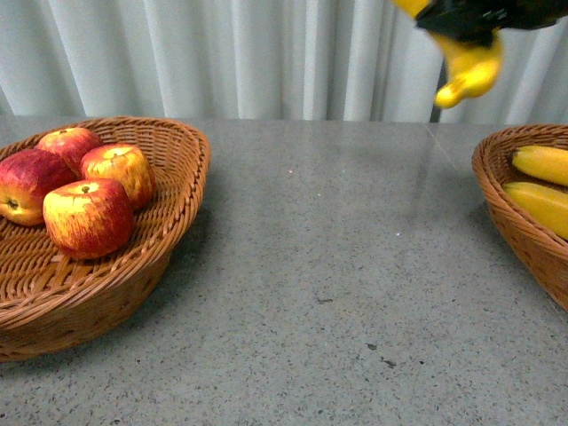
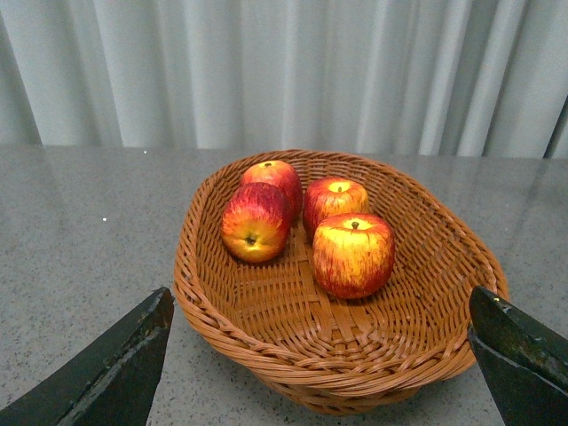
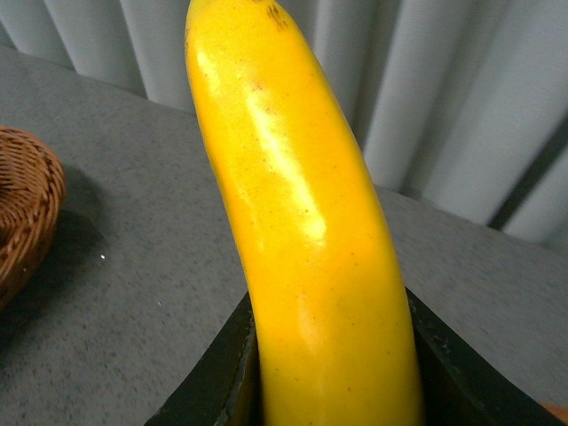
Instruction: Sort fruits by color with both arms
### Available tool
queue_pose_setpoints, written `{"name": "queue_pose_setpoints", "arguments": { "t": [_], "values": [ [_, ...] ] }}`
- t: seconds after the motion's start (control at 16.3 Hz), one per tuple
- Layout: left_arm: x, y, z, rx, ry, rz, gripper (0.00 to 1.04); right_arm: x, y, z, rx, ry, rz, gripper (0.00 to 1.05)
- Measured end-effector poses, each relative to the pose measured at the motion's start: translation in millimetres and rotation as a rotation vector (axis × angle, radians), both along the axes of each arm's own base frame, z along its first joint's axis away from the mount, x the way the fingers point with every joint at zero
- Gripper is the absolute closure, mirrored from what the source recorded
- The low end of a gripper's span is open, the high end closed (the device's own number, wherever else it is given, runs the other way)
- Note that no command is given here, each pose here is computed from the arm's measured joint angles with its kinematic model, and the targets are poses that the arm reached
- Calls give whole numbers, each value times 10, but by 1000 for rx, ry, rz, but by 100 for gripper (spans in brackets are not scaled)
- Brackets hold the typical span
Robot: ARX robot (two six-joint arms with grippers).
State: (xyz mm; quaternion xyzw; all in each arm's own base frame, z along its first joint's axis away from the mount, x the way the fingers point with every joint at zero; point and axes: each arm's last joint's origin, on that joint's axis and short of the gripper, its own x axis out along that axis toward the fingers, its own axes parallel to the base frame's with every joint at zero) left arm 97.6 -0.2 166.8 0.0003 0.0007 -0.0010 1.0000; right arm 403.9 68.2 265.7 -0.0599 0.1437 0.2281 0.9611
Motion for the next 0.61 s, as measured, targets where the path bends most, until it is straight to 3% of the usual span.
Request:
{"name": "queue_pose_setpoints", "arguments": {
  "t": [0.12, 0.37, 0.49, 0.61],
  "values": [
    [0, 0, 0, 0, 0, 0, 7, -329, -374, -69, -49, 22, -97, 69],
    [0, 0, 0, 0, 0, 0, 7, -839, -1079, -528, -202, 146, -239, 69],
    [0, 0, 0, 0, 0, 0, 7, -995, -1264, -608, -242, 160, -271, 69],
    [0, 0, 0, 0, 0, 0, 7, -1058, -1284, -707, -247, 196, -250, 49]
  ]
}}
